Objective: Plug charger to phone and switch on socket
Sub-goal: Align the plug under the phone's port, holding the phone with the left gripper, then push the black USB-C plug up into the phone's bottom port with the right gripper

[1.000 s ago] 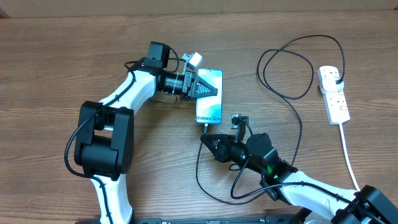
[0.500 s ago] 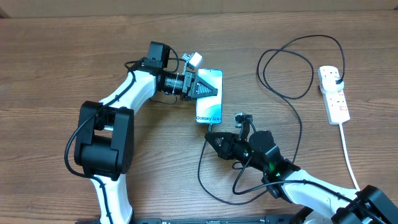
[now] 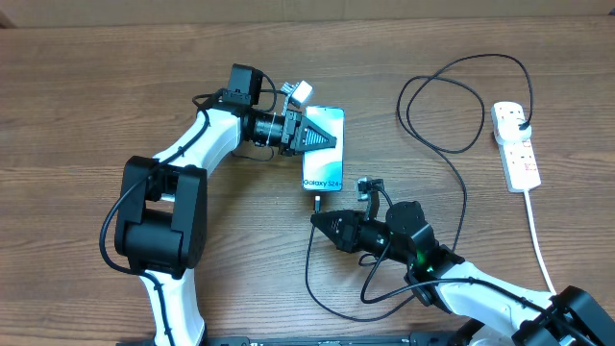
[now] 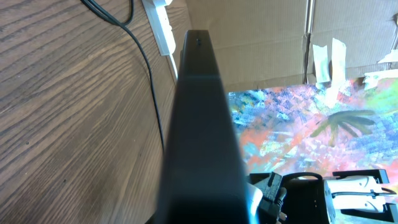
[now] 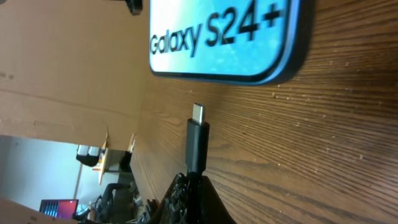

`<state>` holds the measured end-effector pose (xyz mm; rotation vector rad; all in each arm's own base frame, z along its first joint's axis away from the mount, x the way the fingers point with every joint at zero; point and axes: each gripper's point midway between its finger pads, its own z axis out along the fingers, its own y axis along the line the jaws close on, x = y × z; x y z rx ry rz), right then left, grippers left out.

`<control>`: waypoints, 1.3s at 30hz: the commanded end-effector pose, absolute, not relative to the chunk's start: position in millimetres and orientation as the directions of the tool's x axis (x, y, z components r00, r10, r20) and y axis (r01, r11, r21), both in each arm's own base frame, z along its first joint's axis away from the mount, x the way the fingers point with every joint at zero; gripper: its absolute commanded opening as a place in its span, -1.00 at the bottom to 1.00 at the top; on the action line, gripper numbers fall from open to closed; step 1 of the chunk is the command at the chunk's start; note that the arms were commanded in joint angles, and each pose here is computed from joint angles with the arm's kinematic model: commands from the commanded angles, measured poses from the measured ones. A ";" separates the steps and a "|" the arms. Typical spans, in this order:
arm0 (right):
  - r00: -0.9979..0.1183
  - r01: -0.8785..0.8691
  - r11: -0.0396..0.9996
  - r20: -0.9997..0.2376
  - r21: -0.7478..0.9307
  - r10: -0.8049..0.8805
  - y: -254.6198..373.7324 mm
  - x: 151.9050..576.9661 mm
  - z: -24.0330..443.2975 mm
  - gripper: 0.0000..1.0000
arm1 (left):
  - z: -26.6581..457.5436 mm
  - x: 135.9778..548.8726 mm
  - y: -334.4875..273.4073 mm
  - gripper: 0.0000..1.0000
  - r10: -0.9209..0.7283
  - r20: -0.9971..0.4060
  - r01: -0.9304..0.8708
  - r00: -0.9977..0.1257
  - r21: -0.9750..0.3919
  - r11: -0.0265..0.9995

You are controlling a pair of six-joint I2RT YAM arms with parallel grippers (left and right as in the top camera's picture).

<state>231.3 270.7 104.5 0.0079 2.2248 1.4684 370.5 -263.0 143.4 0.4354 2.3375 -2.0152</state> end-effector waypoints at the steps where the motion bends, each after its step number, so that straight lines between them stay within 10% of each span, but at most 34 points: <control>1: -0.883 -0.278 0.420 -0.402 0.864 0.243 271.1 232.3 107.4 -0.93 | 165.8 365.4 -262.0 -0.92 0.200 -0.253 0.271 -0.946 -0.960 0.067; 39: -0.884 -0.284 0.391 -0.397 0.876 0.248 263.4 238.5 113.5 -0.93 | 165.8 365.4 -262.0 -0.92 0.200 -0.252 0.270 -0.947 -0.960 0.067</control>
